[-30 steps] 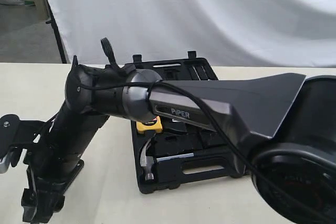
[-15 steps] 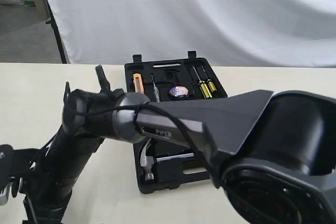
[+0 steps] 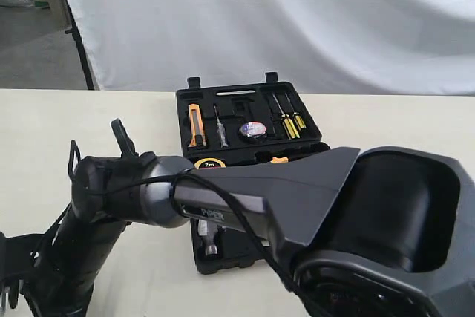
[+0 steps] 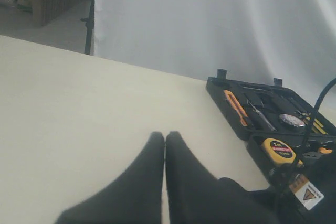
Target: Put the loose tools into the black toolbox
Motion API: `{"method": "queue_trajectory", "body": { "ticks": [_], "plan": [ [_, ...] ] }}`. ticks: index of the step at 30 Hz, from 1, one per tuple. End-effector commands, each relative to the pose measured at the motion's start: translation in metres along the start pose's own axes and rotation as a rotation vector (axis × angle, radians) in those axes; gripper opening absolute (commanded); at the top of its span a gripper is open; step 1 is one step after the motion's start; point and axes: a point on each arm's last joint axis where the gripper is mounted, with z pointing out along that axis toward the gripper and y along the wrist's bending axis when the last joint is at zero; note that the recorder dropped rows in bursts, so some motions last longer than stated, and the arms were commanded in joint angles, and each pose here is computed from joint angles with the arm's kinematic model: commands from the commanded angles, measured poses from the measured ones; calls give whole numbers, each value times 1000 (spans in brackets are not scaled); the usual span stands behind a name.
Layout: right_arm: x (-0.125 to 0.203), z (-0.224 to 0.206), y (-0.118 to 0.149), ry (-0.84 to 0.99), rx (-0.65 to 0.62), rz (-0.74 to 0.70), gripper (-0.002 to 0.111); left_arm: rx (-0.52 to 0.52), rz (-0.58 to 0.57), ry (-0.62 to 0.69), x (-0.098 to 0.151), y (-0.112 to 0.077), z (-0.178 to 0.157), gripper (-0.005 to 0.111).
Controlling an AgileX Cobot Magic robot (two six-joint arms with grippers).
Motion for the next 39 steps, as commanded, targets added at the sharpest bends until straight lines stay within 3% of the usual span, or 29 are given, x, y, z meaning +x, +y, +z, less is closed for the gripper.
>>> {"method": "queue_trajectory", "body": {
  "ticks": [1,4,12,23,27,28,31,33,35,39],
  "plan": [
    [6,6,0,32,-11,39,20,-21,0,-20,-2,1,0,1],
    [6,6,0,30,-2,133,0,-21,0,-20,-2,1,0,1],
    [5,6,-5,5,55,541,0,-21,0,-20,-2,1,0,1],
    [15,4,-10,87,129,665,0,-21,0,-20,-2,1,0,1],
    [15,5,-9,86,140,816,0,-21,0,-20,-2,1,0,1],
    [13,6,-7,90,150,852,3,-21,0,-20,-2,1,0,1],
    [14,8,-6,157,240,807,40,-21,0,-20,-2,1,0,1],
    [11,4,-5,157,237,800,58,-21,0,-20,-2,1,0,1],
    [2,-12,-5,133,247,765,68,-21,0,-20,-2,1,0,1],
    [-18,-44,-5,82,275,594,70,-21,0,-20,-2,1,0,1]
  ]
}}
